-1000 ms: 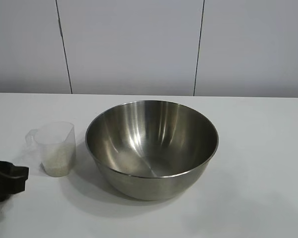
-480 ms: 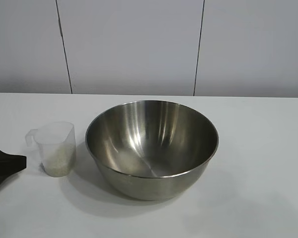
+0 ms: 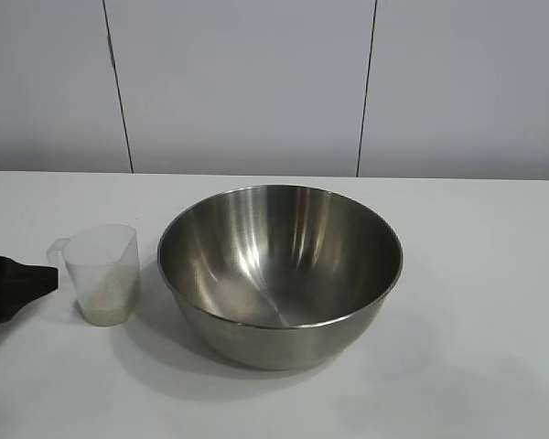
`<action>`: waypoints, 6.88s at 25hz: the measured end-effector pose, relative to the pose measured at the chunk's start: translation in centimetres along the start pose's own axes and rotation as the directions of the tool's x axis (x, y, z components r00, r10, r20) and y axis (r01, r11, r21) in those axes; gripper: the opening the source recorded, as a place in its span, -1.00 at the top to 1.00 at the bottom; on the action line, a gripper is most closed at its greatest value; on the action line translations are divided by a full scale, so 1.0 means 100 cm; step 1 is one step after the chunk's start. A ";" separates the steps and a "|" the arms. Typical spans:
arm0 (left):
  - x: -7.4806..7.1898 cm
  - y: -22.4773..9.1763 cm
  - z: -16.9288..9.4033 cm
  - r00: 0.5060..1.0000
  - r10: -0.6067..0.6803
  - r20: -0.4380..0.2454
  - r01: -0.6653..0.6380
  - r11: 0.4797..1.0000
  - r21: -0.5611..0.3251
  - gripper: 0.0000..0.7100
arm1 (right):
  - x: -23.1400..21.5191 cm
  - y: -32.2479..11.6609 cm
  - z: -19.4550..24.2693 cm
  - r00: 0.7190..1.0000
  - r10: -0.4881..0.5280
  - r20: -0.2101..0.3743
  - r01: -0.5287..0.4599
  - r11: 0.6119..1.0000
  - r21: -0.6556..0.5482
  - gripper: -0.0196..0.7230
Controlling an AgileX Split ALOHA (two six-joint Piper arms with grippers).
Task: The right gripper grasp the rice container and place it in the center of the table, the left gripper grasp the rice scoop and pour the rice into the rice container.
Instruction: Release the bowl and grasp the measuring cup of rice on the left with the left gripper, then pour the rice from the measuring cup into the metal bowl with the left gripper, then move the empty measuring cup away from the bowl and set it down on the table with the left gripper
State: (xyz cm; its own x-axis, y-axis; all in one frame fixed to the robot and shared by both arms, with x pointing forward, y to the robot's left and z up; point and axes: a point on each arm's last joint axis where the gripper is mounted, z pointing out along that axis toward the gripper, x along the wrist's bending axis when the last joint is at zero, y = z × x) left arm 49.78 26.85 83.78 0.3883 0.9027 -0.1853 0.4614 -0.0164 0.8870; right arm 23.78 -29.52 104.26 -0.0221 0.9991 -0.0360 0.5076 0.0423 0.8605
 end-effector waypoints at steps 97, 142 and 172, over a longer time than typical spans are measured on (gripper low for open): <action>-0.215 0.137 0.004 -0.613 0.777 -0.146 -0.783 -0.570 0.250 0.98 | 0.000 0.000 0.000 1.000 0.000 0.000 0.000 1.000 0.000 -0.44; -0.076 0.111 -0.047 0.965 0.101 -0.240 -0.166 0.949 -0.268 0.98 | 0.000 0.000 0.000 1.000 0.000 0.000 0.000 1.000 0.000 -0.44; -0.019 0.003 -0.022 0.978 0.085 -0.190 -0.087 0.996 -0.001 0.02 | 0.000 0.000 0.000 1.000 0.000 0.000 0.000 1.000 0.000 -0.44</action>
State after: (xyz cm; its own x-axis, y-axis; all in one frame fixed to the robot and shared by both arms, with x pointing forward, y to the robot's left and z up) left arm 47.46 26.04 85.35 0.2676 0.9632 -0.0255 0.4248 -0.0941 0.9004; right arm 23.78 -29.52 104.26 -0.0218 0.9991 -0.0357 0.5076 0.0418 0.8606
